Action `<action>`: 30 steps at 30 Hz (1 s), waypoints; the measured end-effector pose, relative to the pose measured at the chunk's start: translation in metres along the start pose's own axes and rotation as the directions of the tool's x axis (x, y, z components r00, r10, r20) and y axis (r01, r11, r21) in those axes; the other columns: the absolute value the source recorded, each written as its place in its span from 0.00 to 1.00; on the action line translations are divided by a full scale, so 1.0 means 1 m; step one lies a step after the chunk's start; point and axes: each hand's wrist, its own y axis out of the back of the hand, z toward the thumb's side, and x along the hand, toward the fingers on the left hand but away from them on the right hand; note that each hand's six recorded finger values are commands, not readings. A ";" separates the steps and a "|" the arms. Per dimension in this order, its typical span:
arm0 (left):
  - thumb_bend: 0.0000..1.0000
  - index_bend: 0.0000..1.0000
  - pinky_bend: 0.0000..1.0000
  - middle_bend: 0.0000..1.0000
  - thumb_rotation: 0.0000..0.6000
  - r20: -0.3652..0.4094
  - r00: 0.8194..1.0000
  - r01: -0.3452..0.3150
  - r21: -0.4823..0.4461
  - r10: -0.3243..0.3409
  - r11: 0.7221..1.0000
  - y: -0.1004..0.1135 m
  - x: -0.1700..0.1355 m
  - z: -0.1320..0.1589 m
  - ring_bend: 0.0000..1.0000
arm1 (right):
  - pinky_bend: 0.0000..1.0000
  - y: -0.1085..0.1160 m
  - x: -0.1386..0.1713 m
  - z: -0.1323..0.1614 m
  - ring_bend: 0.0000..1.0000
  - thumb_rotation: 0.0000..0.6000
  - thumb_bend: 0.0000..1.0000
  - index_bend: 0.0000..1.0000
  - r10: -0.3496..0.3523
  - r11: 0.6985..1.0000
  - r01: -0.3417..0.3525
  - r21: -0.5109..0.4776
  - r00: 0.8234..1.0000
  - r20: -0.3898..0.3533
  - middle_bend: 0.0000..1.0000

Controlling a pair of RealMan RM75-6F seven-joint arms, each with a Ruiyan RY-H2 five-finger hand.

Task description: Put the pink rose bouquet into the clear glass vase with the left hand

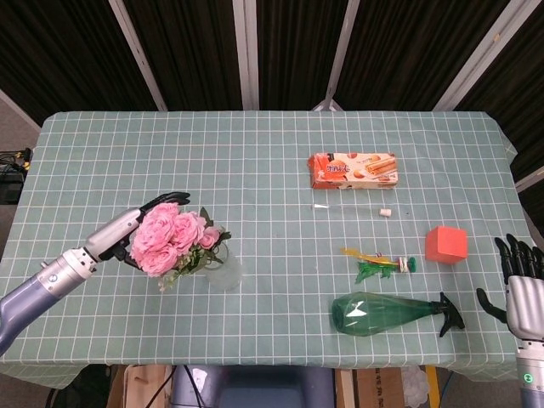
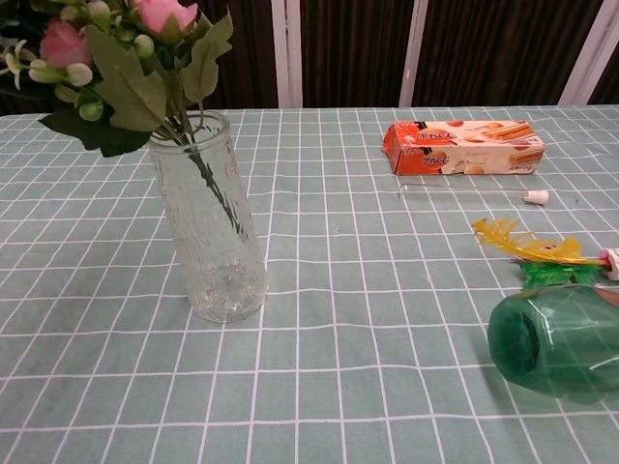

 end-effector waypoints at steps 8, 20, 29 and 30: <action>0.07 0.09 0.04 0.02 1.00 -0.078 0.994 -0.041 0.378 0.075 0.925 0.020 -0.029 0.006 0.00 | 0.00 -0.002 -0.001 0.002 0.01 1.00 0.31 0.08 0.011 1.000 -0.011 -0.005 1.000 -0.005 0.03; 0.07 0.12 0.07 0.07 1.00 -0.143 0.959 -0.109 0.610 0.244 0.785 0.011 -0.034 -0.003 0.00 | 0.00 -0.006 -0.004 0.003 0.01 1.00 0.31 0.08 0.025 1.000 -0.025 -0.014 1.000 -0.012 0.03; 0.07 0.12 0.05 0.06 1.00 -0.091 0.912 -0.201 0.751 0.400 0.629 0.015 -0.056 -0.013 0.00 | 0.00 -0.006 -0.004 0.001 0.01 1.00 0.31 0.08 0.030 0.999 -0.031 -0.016 0.999 -0.016 0.03; 0.07 0.12 0.05 0.06 1.00 -0.084 0.894 -0.216 0.780 0.440 0.587 0.016 -0.066 -0.016 0.00 | 0.00 -0.006 -0.004 0.002 0.01 1.00 0.31 0.08 0.031 0.999 -0.031 -0.016 0.999 -0.022 0.03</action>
